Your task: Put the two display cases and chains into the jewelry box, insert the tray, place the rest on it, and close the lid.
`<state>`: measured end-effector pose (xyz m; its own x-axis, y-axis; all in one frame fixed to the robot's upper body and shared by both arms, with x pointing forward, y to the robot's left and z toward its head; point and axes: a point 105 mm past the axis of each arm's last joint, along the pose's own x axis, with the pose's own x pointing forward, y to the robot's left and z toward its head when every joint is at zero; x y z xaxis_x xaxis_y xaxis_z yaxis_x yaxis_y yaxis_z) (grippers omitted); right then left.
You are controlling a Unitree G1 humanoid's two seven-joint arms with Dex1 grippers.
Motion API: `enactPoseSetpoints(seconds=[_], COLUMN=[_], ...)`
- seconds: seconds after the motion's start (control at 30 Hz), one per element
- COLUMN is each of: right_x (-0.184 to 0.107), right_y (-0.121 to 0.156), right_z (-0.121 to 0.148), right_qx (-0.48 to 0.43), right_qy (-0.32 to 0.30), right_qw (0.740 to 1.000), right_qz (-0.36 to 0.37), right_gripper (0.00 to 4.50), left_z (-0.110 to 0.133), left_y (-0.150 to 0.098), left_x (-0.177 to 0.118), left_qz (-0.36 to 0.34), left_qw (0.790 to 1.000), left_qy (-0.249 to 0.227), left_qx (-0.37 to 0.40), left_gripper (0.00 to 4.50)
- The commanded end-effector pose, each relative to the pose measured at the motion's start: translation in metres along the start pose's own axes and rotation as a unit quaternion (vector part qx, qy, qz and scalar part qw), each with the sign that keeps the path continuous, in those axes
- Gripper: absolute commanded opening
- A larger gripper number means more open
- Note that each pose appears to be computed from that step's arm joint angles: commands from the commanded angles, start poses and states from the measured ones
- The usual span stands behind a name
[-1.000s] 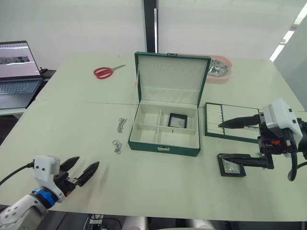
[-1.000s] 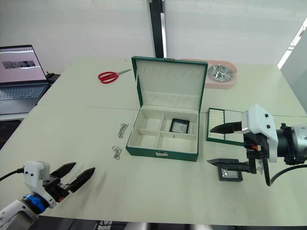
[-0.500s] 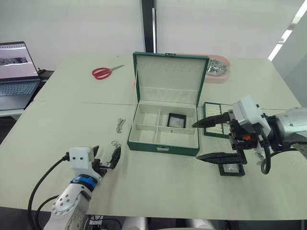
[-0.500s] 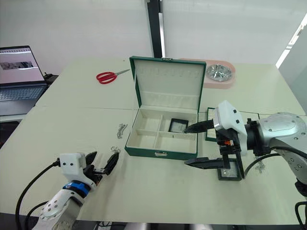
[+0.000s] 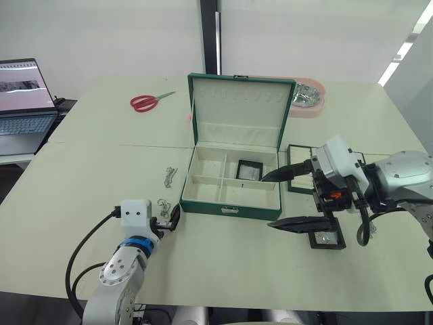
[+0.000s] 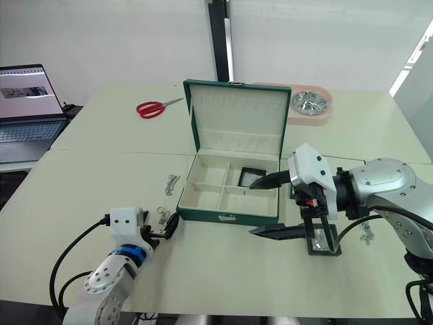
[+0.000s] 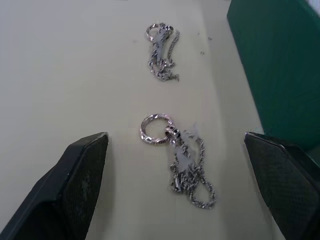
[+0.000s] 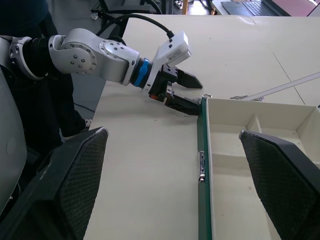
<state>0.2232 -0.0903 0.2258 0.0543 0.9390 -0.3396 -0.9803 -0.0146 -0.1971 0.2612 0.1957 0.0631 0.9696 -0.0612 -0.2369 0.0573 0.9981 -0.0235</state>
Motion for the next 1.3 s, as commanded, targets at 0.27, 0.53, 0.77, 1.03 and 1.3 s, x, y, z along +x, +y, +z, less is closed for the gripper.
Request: enactPoseSetpoints(seconds=[0.27, 0.53, 0.77, 1.03, 1.3], right_x=[0.001, 0.001, 0.000, -0.001, -0.004], right_y=[-0.001, -0.002, -0.003, -0.004, -0.005], right_z=[0.009, 0.009, 0.010, 0.009, 0.007], right_qx=[-0.020, -0.020, -0.020, -0.019, -0.015], right_qy=[-0.003, -0.005, -0.005, -0.005, -0.007], right_qw=[1.000, 1.000, 1.000, 1.000, 0.999], right_qz=[-0.002, -0.006, -0.009, -0.017, -0.034], right_gripper=[4.50, 4.50, 4.50, 4.50, 4.50], left_z=[-0.016, -0.023, -0.028, -0.003, 0.059], left_y=[0.004, 0.010, 0.016, 0.023, 0.030], left_x=[-0.002, -0.006, -0.006, -0.006, -0.018], left_qz=[0.018, 0.030, 0.037, 0.028, -0.022], left_qw=[0.999, 0.998, 0.997, 1.000, 0.989], left_qy=[0.040, 0.055, 0.064, 0.007, -0.109], left_qx=[0.002, -0.011, -0.012, 0.009, 0.093], left_gripper=[4.31, 2.07, 0.01, 0.01, 0.01])
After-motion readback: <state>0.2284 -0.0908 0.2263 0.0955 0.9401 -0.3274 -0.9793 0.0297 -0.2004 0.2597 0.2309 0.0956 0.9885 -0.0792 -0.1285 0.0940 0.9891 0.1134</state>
